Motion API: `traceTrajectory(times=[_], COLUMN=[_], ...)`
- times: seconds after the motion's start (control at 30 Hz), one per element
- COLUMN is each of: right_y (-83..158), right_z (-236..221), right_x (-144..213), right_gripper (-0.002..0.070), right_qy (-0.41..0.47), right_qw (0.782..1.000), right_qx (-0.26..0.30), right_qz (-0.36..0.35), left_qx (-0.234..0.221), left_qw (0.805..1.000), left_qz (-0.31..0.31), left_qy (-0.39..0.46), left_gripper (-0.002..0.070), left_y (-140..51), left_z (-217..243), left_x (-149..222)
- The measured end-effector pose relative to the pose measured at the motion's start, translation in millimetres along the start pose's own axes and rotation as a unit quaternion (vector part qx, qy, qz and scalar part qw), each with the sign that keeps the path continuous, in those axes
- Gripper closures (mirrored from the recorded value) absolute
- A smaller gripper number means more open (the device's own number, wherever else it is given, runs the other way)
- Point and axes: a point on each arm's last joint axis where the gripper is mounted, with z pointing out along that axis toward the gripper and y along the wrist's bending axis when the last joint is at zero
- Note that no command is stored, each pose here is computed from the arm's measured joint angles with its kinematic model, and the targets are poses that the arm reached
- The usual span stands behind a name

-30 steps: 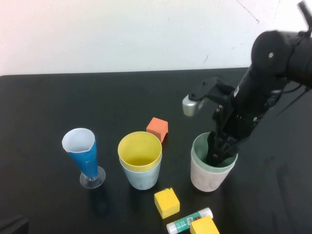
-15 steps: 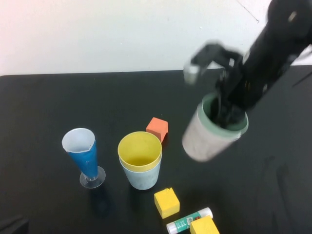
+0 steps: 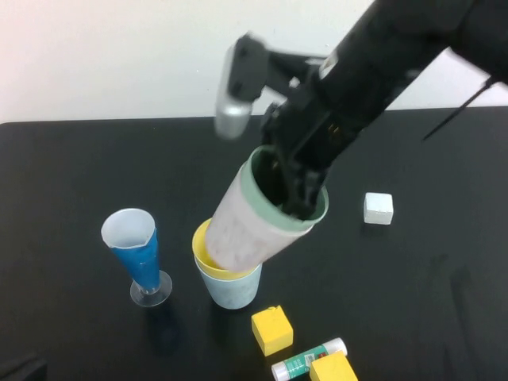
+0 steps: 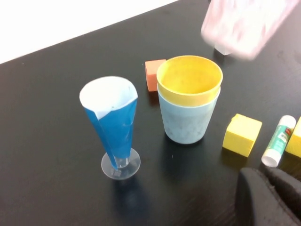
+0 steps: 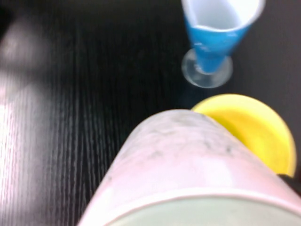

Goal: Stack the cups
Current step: Place the pink cup on the yellow cup

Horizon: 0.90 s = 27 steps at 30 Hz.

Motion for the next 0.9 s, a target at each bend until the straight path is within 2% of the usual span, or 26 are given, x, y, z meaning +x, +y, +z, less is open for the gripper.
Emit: traceTrajectory(times=[0.13, 0.23, 0.47, 0.9], right_y=[-2.5, -8.0, -14.7, -18.5], right_z=[18.7, 25.0, 25.3, 27.1], right_x=[-1.6, -3.2, -7.4, -3.5], right_gripper=[0.0592, 0.0592, 0.0592, 0.057], right_qy=[0.005, -0.006, -0.029, -0.009], right_qw=[1.0, 1.0, 0.999, 0.998], right_qx=[-0.008, 0.008, 0.043, 0.058], right_qz=[-0.013, -0.012, -0.016, -0.025], left_qx=[0.003, 0.006, 0.009, 0.009], left_qw=[1.0, 1.0, 0.999, 0.999], left_qz=[0.0, 0.0, 0.0, -0.001], left_qy=[0.017, 0.031, 0.049, 0.049], left_gripper=[0.0673, 0.0673, 0.0673, 0.0675], left_y=[-0.6, -1.0, -1.6, -1.6], left_z=[-0.1, -0.2, -0.5, -0.5], left_x=[3.1, 5.7, 8.9, 9.0])
